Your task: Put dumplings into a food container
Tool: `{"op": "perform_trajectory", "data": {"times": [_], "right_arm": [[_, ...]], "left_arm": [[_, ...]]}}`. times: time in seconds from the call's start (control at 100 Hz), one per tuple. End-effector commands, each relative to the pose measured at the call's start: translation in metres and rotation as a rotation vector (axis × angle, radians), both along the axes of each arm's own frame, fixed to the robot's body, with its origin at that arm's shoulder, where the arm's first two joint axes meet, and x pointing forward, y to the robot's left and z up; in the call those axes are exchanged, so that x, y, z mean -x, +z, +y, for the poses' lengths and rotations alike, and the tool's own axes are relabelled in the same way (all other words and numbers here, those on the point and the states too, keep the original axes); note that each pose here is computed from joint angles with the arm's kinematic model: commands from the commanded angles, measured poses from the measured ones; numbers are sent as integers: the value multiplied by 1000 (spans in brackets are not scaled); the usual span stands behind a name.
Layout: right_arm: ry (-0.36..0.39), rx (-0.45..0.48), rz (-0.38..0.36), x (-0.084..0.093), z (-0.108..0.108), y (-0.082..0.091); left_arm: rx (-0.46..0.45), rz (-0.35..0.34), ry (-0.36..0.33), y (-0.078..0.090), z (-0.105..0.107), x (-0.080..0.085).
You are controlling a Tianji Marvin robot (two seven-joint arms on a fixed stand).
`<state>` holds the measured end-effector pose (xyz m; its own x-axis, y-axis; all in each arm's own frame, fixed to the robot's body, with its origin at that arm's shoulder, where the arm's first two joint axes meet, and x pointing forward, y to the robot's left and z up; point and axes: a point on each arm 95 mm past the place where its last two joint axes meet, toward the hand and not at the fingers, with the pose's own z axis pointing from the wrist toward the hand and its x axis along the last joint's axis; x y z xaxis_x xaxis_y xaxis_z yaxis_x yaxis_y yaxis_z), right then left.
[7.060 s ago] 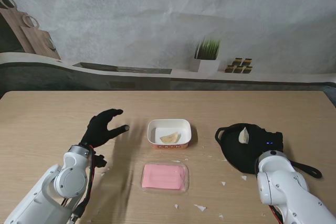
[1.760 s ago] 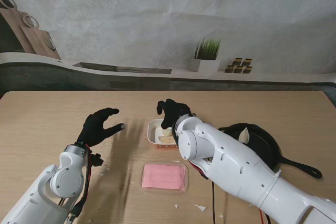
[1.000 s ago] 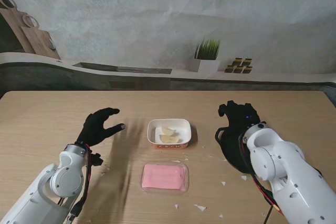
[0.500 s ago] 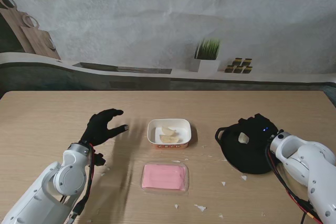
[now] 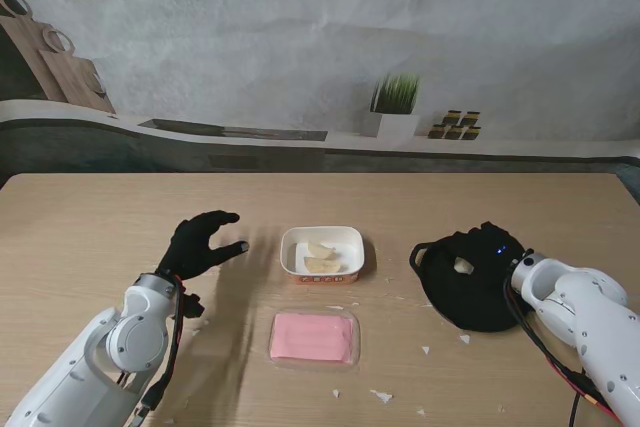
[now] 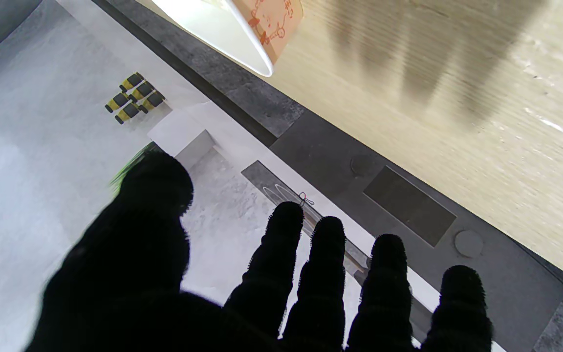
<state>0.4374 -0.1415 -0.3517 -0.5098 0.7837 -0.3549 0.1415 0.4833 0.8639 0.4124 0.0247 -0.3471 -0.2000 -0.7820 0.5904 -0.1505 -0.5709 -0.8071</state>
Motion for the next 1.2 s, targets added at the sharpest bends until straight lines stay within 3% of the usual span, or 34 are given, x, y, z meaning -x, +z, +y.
{"op": "perform_trajectory", "data": {"times": [0.0, 0.49, 1.19], "right_arm": [[-15, 20, 21, -1, 1, -4], [-50, 48, 83, -6, 2, -23], [-15, 74, 114, -8, 10, -33]], "left_arm": [[-2, 14, -6, -1, -2, 1], [-2, 12, -2, 0, -1, 1], [-1, 9, -3, 0, 0, 0]]}}
